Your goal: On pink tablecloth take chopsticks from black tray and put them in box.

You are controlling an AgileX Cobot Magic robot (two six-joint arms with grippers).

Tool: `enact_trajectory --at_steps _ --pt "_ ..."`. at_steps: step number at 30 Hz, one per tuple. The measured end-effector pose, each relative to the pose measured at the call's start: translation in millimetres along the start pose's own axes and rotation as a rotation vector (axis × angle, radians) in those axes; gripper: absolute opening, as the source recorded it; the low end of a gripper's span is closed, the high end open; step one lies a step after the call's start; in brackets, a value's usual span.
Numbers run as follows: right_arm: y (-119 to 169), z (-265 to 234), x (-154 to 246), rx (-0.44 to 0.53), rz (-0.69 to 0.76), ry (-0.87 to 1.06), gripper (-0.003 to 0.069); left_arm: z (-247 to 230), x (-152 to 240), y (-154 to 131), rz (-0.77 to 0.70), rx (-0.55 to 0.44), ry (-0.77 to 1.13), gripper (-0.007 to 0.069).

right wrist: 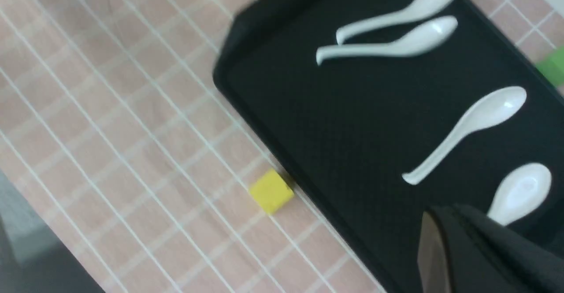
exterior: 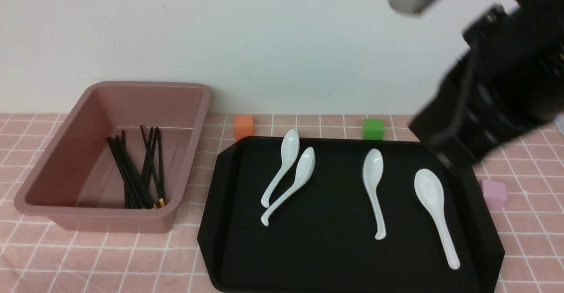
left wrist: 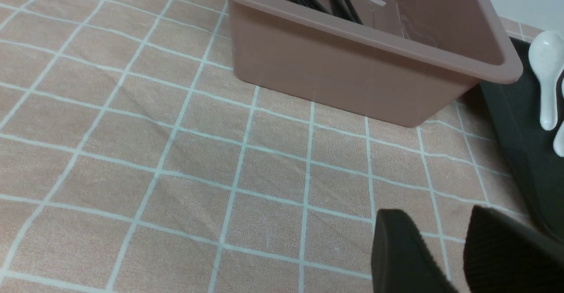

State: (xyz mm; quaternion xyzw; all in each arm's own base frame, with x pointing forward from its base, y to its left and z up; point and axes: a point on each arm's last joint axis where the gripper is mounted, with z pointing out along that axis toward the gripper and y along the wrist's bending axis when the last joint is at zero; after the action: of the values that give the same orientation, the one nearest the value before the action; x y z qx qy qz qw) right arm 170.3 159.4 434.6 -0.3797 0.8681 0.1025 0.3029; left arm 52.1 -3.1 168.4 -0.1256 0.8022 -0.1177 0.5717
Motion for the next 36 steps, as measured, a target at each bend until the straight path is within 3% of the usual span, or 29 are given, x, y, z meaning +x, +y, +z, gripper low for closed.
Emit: enact_trajectory --at_steps 6,9,14,20,26,36 --pt "-13 7 55 0.053 0.066 -0.061 -0.0007 0 0 0 0.0 0.0 0.0 0.0239" --pt "-24 16 98 0.101 0.176 -0.153 -0.0007 0 0 0 0.0 0.0 0.0 0.0239" --pt "-30 33 178 0.228 0.398 -0.348 -0.0007 0 0 0 0.0 0.0 0.0 0.0239" --pt "-23 53 249 0.434 0.522 -0.548 -0.0007 0 0 0 0.0 0.0 0.0 0.0239" --pt "-15 73 286 0.537 0.538 -0.654 -0.0005 0 0 0 0.0 0.0 0.0 0.0239" --pt "-6 93 310 0.521 0.548 -0.618 -0.0001 0 0 0 0.0 0.0 0.0 0.0239"
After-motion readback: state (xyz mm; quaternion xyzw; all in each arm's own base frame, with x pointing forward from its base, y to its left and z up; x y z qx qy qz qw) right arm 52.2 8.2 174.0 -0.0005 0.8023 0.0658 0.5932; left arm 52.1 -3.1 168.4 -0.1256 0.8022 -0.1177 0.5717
